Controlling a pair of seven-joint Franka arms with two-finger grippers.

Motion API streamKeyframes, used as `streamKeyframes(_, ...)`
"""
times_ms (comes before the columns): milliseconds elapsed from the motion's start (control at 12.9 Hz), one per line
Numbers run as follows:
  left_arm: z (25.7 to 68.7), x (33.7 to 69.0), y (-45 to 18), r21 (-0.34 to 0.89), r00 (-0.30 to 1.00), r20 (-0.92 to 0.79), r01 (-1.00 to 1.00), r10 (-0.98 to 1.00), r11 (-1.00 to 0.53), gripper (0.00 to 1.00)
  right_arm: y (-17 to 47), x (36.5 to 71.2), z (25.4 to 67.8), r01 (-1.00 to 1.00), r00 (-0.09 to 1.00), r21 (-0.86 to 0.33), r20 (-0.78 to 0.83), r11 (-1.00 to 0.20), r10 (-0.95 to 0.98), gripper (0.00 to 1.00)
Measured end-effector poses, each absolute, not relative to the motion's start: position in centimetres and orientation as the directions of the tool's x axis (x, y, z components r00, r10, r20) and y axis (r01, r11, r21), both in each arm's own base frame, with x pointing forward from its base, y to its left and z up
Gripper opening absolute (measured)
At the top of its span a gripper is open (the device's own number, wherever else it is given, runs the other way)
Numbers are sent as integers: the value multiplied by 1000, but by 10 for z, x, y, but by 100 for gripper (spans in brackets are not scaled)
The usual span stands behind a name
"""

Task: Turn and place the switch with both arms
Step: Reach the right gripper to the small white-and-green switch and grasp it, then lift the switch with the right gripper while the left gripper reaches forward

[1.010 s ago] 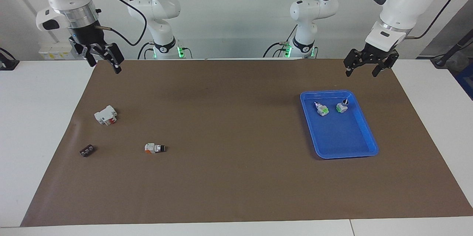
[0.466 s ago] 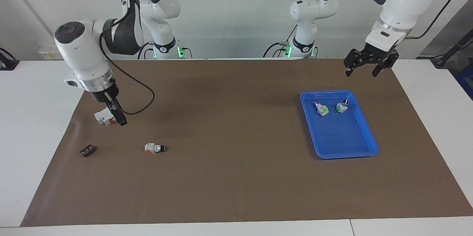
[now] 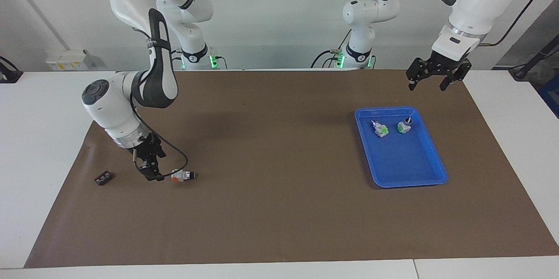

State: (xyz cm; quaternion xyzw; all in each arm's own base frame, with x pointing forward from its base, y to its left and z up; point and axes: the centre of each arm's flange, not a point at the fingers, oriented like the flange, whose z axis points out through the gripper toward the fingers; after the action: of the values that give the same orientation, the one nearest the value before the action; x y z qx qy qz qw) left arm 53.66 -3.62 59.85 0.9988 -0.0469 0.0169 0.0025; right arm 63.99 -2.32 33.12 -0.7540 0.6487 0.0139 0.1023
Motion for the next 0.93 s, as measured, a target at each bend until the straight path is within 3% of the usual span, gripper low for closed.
streamKeyframes(311, 598, 537, -36, 4, 995, 34, -94, -94, -996, 100, -11, 638, 290, -996, 75, -55, -197, -65, -978, 100)
streamKeyframes(699, 598, 537, -36, 4, 995, 34, -94, -94, -996, 100, -1, 639, 288, -996, 84, -50, -204, -75, -975, 100)
streamKeyframes(932, 598, 537, -36, 4, 995, 34, -94, -94, -996, 100, 0, 639, 283, -996, 84, -42, -204, -77, -975, 92)
